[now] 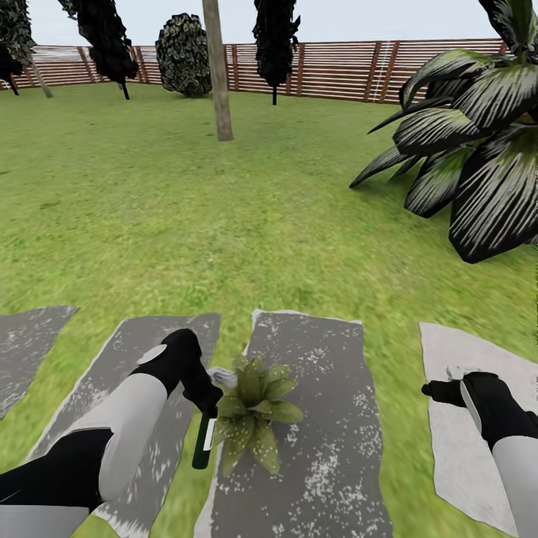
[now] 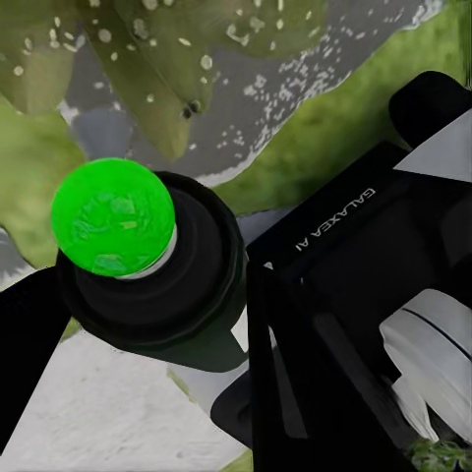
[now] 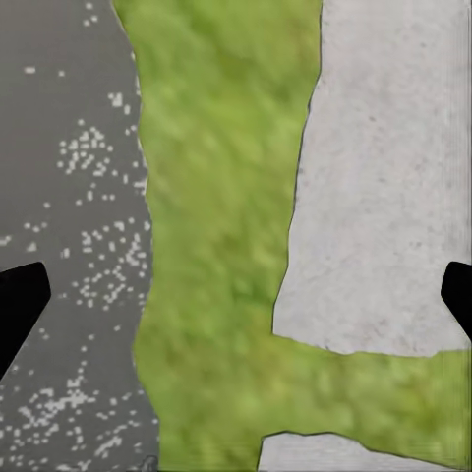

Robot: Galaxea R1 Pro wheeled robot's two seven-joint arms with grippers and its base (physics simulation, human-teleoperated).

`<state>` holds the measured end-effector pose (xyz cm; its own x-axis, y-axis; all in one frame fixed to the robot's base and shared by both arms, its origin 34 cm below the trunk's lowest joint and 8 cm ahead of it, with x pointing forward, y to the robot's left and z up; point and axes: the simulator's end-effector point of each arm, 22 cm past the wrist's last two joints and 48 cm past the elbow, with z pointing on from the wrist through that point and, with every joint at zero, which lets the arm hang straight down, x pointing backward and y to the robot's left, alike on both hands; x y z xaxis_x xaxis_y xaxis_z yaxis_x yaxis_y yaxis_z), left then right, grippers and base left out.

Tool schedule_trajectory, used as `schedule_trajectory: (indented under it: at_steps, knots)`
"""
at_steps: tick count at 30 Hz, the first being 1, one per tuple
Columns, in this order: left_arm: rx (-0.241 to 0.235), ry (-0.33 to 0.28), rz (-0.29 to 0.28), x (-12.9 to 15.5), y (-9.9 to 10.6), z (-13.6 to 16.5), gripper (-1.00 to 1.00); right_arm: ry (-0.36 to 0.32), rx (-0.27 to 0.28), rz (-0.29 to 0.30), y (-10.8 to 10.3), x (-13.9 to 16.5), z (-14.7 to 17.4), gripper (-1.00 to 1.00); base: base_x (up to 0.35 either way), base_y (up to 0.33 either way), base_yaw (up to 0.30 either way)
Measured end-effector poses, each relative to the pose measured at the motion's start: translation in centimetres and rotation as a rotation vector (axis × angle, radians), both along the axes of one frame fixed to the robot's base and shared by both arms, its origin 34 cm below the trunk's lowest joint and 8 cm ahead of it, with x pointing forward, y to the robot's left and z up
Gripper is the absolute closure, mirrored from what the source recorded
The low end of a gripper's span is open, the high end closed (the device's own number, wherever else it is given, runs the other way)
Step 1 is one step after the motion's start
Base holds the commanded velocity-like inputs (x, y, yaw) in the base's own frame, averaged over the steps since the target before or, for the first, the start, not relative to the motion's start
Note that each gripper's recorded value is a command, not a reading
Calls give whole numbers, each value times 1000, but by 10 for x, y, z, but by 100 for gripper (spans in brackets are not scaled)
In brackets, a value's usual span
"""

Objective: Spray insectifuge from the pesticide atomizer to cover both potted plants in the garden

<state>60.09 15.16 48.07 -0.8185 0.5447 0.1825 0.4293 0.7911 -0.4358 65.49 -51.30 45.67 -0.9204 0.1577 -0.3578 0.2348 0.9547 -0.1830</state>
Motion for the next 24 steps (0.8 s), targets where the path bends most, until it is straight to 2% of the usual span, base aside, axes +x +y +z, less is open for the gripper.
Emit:
schedule_trajectory:
  at_steps: [6,15,24]
  knots:
    - [1,0,1,0,1,0,100,0,0,0,0,0,0,-100,-9,-50,0]
    - [0,0,1,0,1,0,100,0,0,0,0,0,0,-100,-133,-152,0]
    - [1,0,1,0,1,0,100,1,1,0,0,0,-1,-100,-29,-19,0]
